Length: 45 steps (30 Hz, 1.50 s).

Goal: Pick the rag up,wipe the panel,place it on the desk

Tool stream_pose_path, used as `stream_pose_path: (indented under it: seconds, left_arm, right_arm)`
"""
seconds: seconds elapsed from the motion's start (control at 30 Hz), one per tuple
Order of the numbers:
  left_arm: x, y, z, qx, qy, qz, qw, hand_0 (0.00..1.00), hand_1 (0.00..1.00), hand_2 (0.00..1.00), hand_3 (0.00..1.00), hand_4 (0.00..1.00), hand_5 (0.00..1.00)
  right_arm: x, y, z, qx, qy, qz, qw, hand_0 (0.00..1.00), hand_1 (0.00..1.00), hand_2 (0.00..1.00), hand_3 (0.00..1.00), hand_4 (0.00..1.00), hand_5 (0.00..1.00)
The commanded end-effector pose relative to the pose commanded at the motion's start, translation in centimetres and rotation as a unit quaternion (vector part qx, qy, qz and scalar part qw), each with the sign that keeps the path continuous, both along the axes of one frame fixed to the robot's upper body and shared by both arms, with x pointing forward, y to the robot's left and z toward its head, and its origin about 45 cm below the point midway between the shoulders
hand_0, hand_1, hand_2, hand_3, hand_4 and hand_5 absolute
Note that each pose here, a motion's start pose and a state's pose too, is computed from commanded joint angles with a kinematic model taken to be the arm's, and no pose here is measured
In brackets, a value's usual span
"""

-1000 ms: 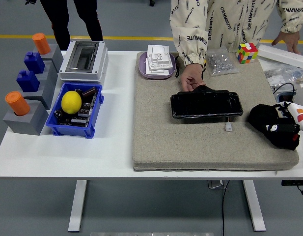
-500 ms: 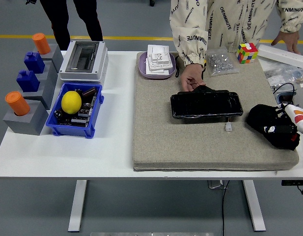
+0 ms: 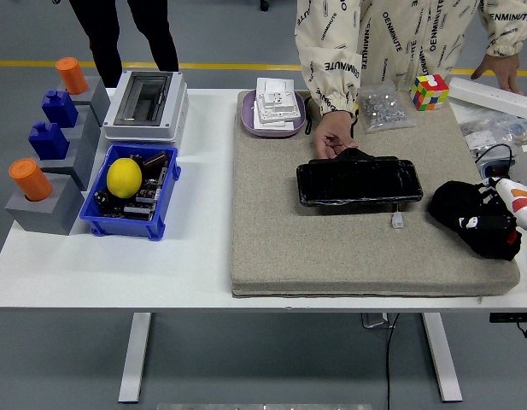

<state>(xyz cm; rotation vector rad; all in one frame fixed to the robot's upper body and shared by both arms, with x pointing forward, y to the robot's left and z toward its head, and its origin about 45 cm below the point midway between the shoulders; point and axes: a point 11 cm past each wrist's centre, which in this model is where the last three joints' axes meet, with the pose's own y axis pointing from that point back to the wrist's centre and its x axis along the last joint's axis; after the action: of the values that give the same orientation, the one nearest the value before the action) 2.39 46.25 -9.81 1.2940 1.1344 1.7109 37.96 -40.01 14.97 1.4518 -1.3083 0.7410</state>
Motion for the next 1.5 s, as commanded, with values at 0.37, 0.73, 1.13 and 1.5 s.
stream_pose_path:
  seconds: [0.37,0.73,1.13,1.5]
  left_arm:
    - [-0.08,0.02,0.0,0.0,0.001,0.001,1.0,0.643,0.691,0.73,0.565,0.593,0.471]
    - [0.04,0.07,0.03,0.002,-0.002,0.0,1.0,0.643,0.691,0.729,0.565,0.593,0.471]
    - [-0.12,0.23,0.08,0.004,0.0,-0.001,1.0,0.641,0.691,0.728,0.564,0.593,0.47]
    - [-0.14,0.26,0.09,0.004,0.001,-0.002,1.0,0.641,0.69,0.726,0.565,0.592,0.469]
  right_arm:
    - [-0.08,-0.01,-0.19,0.004,-0.008,-0.007,1.0,0.616,0.557,0.597,0.658,0.998,0.517]
    - [-0.03,0.49,-0.39,0.008,-0.014,-0.01,1.0,0.569,0.515,0.549,0.548,0.998,0.488]
    - [-0.29,0.41,-0.62,0.005,-0.017,-0.013,1.0,0.462,0.451,0.479,0.466,0.998,0.468]
    - [-0.24,0.16,-0.17,-0.001,-0.034,-0.017,0.999,0.376,0.388,0.449,0.433,0.998,0.403]
